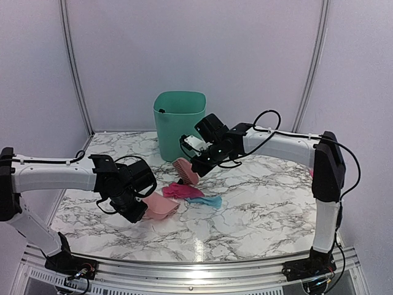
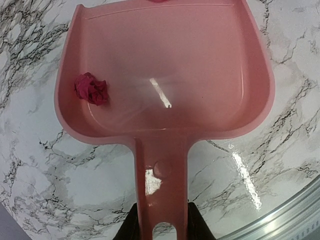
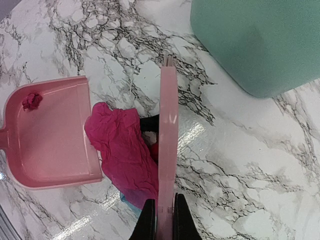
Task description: Sweep away the paper scraps from the table
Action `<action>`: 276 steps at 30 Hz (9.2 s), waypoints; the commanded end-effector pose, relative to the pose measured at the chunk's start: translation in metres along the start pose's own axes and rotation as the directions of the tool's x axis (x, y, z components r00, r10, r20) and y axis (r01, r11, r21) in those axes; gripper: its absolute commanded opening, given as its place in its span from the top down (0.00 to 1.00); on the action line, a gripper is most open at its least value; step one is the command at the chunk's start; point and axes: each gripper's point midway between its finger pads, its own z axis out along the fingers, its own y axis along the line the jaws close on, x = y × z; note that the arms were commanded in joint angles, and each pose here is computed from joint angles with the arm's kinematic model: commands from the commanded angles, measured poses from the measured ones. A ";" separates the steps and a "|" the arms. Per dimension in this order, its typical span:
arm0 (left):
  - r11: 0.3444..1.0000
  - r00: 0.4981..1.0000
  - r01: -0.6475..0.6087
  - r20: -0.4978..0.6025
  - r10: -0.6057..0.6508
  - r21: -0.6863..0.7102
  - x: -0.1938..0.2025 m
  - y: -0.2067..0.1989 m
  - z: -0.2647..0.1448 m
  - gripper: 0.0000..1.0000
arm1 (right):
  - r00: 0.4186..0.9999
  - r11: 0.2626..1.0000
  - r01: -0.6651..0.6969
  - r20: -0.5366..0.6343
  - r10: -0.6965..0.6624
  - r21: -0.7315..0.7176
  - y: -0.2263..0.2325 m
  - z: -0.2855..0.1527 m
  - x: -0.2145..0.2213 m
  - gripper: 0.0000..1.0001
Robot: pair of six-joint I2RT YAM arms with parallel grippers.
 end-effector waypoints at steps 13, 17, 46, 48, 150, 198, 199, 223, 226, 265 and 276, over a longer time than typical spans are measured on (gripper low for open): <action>0.999 0.997 -0.043 0.063 0.045 -0.025 -0.034 -0.009 0.005 1.00 | 0.995 0.969 -0.008 0.092 0.032 -0.247 0.041 -0.021 -0.014 1.00; 0.999 0.994 -0.029 0.103 0.032 -0.030 -0.044 -0.009 0.001 1.00 | 0.992 0.960 -0.033 0.107 0.065 -0.278 0.046 -0.029 -0.018 1.00; 0.999 0.957 0.042 0.287 -0.046 0.020 -0.062 -0.006 -0.025 1.00 | 0.967 0.978 -0.049 0.236 0.097 -0.201 0.040 -0.071 -0.064 1.00; 0.999 0.957 0.041 0.288 -0.047 0.025 -0.063 -0.007 -0.021 1.00 | 0.966 0.978 -0.046 0.239 0.095 -0.203 0.042 -0.073 -0.065 1.00; 0.996 0.996 -0.011 0.086 0.004 0.084 0.012 -0.030 0.010 1.00 | 0.982 0.979 -0.180 0.039 0.184 -0.095 0.067 -0.117 0.013 1.00; 0.976 0.985 -0.169 -0.001 0.171 0.139 0.004 -0.060 0.033 1.00 | 0.965 0.992 -0.112 -0.233 0.124 0.063 0.060 -0.047 0.063 1.00; 0.975 0.985 -0.169 0.000 0.171 0.141 0.003 -0.061 0.033 1.00 | 0.964 0.992 -0.113 -0.235 0.122 0.051 0.061 -0.045 0.064 1.00; 0.984 0.965 -0.123 0.245 0.089 0.127 -0.050 -0.058 -0.033 1.00 | 0.994 0.993 -0.091 -0.067 0.087 -0.070 0.097 -0.076 0.013 1.00; 0.985 0.959 -0.120 0.271 0.082 0.127 -0.057 -0.057 -0.043 1.00 | 0.995 0.993 -0.091 -0.040 0.088 -0.069 0.095 -0.086 0.007 1.00; 0.983 0.742 -0.110 0.670 -0.016 0.145 -0.241 -0.002 -0.210 1.00 | 0.827 0.920 -0.271 0.557 0.072 0.283 -0.021 -0.223 -0.161 1.00; 0.930 0.726 -0.103 0.665 -0.172 0.353 -0.304 0.020 -0.212 1.00 | 0.695 0.886 -0.343 0.719 0.015 0.312 -0.057 -0.237 -0.215 1.00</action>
